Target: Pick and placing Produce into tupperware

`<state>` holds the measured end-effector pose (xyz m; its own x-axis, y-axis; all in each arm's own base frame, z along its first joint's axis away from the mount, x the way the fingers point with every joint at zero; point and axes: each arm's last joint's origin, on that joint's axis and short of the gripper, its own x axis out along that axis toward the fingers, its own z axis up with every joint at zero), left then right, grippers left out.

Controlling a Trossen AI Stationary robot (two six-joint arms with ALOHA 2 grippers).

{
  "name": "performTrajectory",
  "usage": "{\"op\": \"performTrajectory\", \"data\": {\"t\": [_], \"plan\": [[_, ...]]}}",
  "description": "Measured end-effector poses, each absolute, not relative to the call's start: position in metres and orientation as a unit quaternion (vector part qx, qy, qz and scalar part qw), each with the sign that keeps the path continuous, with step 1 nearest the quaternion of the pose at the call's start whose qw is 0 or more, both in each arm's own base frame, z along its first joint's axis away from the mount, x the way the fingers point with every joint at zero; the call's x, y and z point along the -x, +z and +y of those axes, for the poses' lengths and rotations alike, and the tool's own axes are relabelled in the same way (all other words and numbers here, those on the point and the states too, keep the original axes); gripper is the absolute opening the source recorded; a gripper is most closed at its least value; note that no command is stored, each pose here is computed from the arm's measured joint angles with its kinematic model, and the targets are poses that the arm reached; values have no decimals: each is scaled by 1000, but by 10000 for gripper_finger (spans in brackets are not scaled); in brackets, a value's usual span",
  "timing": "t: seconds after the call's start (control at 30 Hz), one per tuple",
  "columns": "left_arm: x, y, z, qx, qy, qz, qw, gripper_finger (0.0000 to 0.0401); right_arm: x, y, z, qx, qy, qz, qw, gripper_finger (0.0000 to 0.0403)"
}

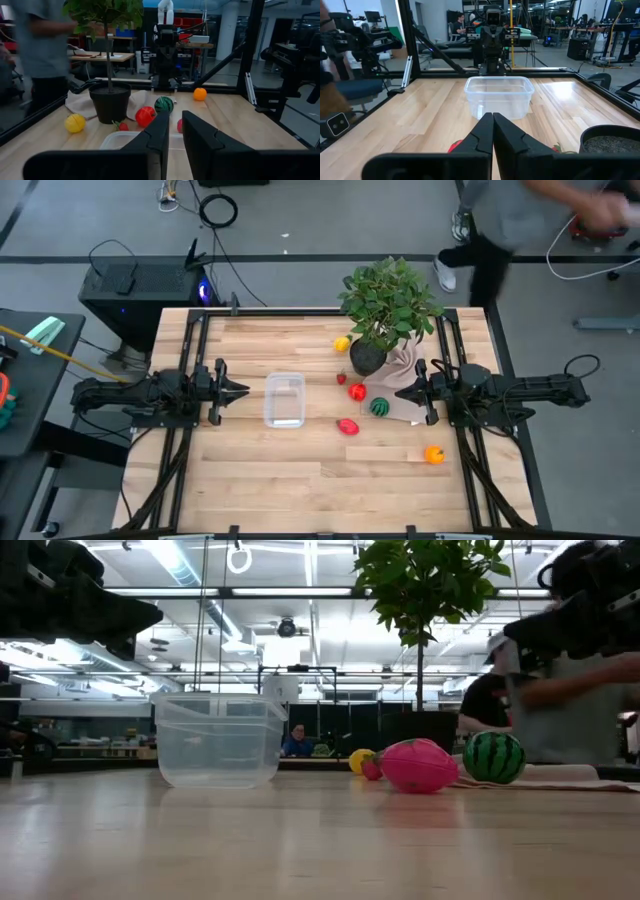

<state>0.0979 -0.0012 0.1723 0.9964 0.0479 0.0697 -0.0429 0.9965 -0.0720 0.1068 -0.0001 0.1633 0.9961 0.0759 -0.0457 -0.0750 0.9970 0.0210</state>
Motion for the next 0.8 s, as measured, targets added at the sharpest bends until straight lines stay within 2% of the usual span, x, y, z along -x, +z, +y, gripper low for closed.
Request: {"op": "performTrajectory", "data": {"t": [0.8], "plan": [[-98, 172, -1, 35, 23, -36, 998, 53, -107, 163, 0, -10, 38, 23, 999, 16]]}}
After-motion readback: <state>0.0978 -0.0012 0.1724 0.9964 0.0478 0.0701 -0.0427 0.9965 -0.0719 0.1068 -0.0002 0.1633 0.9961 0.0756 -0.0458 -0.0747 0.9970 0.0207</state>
